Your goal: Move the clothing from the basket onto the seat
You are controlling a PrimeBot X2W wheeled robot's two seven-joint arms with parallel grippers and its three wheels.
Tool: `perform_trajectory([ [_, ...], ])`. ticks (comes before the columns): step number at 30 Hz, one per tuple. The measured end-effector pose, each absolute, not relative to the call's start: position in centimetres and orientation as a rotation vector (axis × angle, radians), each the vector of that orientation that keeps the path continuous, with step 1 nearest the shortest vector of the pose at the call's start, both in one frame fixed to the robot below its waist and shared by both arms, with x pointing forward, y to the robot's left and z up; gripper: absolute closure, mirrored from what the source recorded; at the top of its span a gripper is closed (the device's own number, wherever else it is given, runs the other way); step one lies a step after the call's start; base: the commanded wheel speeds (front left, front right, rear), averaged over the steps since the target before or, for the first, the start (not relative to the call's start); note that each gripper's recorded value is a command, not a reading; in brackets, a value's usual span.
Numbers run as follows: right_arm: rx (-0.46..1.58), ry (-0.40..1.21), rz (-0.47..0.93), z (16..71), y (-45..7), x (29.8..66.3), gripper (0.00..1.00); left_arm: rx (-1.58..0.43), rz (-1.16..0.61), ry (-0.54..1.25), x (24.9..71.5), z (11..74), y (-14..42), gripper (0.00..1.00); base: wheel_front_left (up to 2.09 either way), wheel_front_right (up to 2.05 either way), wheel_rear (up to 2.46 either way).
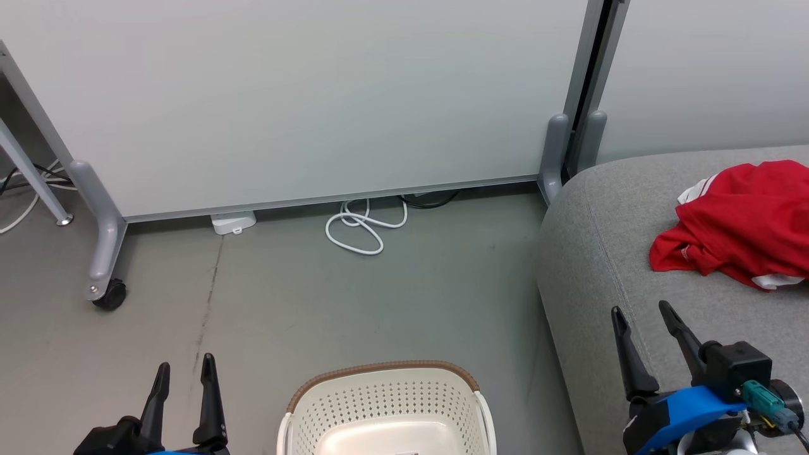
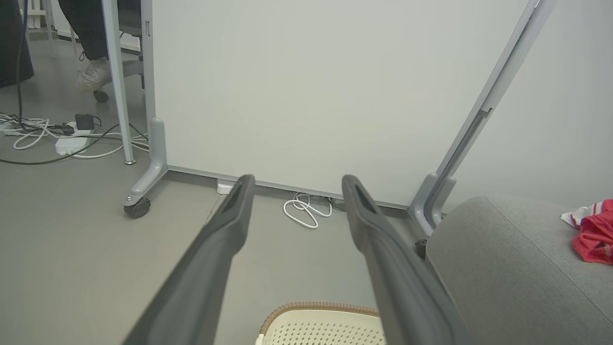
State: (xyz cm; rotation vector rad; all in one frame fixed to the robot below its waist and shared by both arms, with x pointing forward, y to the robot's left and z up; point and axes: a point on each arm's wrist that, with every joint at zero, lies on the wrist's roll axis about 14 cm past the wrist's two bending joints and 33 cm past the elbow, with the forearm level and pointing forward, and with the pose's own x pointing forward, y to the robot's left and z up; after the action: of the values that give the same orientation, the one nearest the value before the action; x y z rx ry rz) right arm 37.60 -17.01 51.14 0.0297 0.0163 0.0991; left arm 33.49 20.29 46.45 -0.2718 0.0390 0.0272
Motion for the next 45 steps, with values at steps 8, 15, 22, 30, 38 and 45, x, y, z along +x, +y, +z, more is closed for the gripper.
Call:
perform_trajectory([
  [8, 0.04, 0.036, 0.115, 50.5, -16.4, 37.5, 0.0, -0.277, 0.038, 0.059, 33.0, 45.8, 20.6, 0.0, 0.0, 0.0, 0.0],
  [15, 0.051, 0.047, 0.111, 50.1, -16.5, 37.3, 0.0, -0.282, 0.031, 0.071, 33.1, 45.4, 20.3, 0.0, 0.0, 0.0, 0.0],
  [22, 0.054, 0.054, 0.115, 49.8, -16.4, 37.4, 0.0, -0.283, 0.025, 0.082, 33.0, 45.1, 20.1, 0.0, 0.0, 0.0, 0.0],
  [30, 0.064, 0.09, 0.116, 48.7, -16.3, 37.1, 1.0, -0.295, 0.027, 0.122, 32.6, 43.9, 19.8, 1.0, 0.0, 0.0, 0.0],
  [38, 0.154, 0.162, 0.089, 46.6, -16.7, 36.4, 1.0, -0.376, 0.061, 0.191, 31.6, 42.0, 19.8, 1.0, 0.0, 0.0, 0.0],
  [45, 0.311, 0.163, 0.064, 46.7, -17.0, 36.5, 1.0, -0.501, 0.096, 0.186, 32.1, 42.4, 20.1, 1.0, 0.0, 0.0, 0.0],
])
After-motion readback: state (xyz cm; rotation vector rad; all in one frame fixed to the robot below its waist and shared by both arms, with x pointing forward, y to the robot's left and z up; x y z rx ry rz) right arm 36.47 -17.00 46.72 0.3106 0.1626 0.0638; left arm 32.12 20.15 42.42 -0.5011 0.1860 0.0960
